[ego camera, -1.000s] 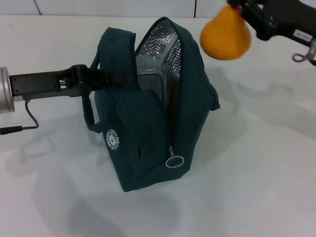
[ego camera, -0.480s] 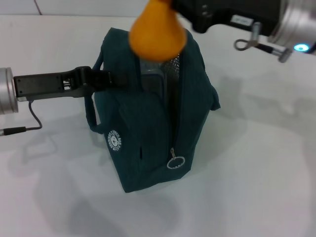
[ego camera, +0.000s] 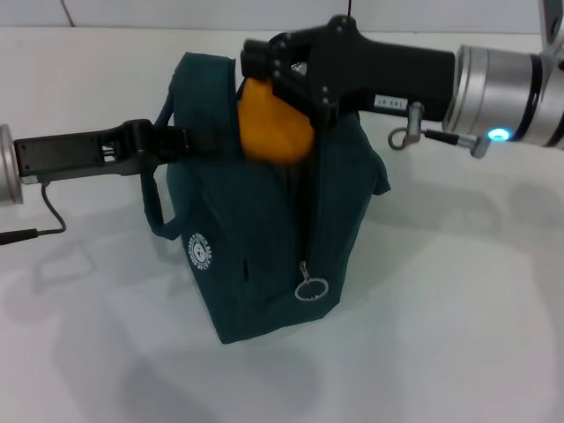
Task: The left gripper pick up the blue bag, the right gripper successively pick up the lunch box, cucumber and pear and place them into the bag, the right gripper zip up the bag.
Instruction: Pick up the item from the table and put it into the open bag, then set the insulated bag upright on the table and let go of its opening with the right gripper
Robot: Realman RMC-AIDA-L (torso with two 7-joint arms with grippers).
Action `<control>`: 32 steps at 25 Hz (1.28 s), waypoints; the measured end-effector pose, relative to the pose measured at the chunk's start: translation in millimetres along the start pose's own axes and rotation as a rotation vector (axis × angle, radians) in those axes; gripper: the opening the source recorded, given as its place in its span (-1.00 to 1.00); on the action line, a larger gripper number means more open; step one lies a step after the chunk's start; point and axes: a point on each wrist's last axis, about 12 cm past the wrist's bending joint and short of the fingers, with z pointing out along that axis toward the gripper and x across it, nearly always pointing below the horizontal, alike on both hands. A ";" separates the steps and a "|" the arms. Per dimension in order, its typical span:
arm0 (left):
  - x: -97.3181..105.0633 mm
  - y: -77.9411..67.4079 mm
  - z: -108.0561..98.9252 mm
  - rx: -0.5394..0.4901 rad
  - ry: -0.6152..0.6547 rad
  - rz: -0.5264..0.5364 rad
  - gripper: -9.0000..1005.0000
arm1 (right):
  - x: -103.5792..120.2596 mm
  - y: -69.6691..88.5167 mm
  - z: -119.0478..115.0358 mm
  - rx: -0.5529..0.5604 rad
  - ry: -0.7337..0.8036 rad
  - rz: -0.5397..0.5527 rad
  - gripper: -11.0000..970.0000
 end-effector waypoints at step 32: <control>3.3 2.4 -2.1 0.000 -0.017 -0.003 -0.91 | 52.7 -21.7 -107.0 0.421 0.123 0.093 0.07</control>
